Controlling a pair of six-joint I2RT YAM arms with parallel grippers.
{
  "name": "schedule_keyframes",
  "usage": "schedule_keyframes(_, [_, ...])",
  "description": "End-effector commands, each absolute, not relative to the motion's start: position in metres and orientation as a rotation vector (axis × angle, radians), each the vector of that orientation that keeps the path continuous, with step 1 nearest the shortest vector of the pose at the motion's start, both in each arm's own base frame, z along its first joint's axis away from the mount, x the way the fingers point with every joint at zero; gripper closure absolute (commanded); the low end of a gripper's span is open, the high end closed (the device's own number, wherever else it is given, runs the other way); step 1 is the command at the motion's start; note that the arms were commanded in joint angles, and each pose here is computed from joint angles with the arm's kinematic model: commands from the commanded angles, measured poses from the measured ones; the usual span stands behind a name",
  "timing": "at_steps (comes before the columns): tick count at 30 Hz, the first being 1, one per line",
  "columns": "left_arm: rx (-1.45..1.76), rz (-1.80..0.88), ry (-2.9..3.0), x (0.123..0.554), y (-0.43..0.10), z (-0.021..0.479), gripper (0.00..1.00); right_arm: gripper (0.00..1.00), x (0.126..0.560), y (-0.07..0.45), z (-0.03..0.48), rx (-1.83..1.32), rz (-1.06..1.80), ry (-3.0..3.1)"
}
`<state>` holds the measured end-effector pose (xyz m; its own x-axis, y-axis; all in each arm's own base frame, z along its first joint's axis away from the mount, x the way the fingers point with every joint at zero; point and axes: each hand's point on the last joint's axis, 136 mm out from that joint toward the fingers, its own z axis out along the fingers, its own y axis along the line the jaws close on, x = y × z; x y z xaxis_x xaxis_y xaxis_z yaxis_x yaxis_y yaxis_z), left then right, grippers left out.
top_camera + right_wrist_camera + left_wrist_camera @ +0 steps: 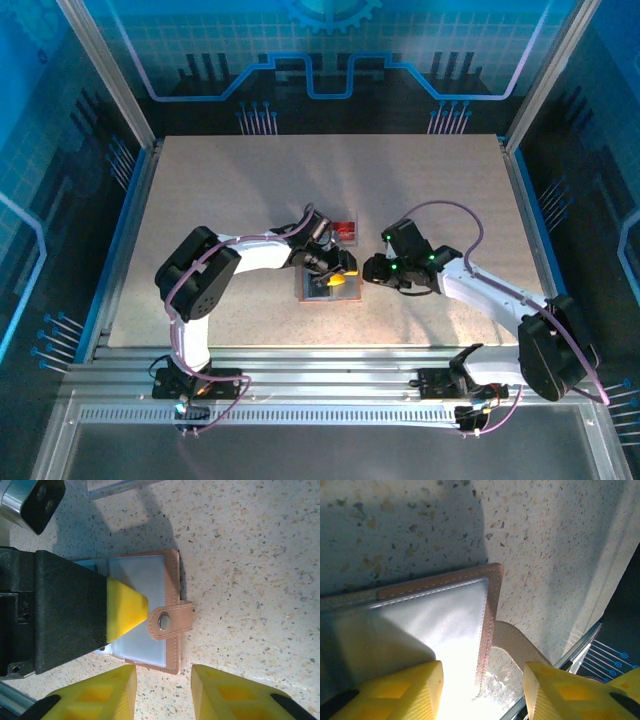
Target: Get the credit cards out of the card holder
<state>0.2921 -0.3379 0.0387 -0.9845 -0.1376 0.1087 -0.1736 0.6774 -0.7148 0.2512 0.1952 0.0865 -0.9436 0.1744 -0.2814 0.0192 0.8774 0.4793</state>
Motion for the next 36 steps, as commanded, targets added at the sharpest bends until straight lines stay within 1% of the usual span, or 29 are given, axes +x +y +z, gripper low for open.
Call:
schedule_keyframes(1, [0.246,1.251,-2.83,0.292,-0.342,0.053,0.53,0.66,0.253,0.196,0.089,0.177,0.735,2.715])
schedule_keyframes(9, [0.267,1.283,-2.864,0.29,-0.326,0.069,0.53,0.66,0.259,0.216,0.09,0.177,0.861,2.709])
schedule_keyframes(14, [0.311,1.286,-2.875,0.286,-0.307,0.07,0.53,0.67,0.265,0.229,0.092,0.167,0.906,2.703])
schedule_keyframes(28, [0.435,1.28,-2.897,0.277,-0.259,0.065,0.55,0.67,0.275,0.286,0.093,0.027,0.95,2.749])
schedule_keyframes(32, [0.449,1.275,-2.897,0.275,-0.254,0.063,0.57,0.68,0.274,0.295,0.087,0.012,0.963,2.767])
schedule_keyframes(36, [0.477,1.26,-2.893,0.274,-0.251,0.058,0.63,0.68,0.273,0.3,0.077,0.007,0.974,2.793])
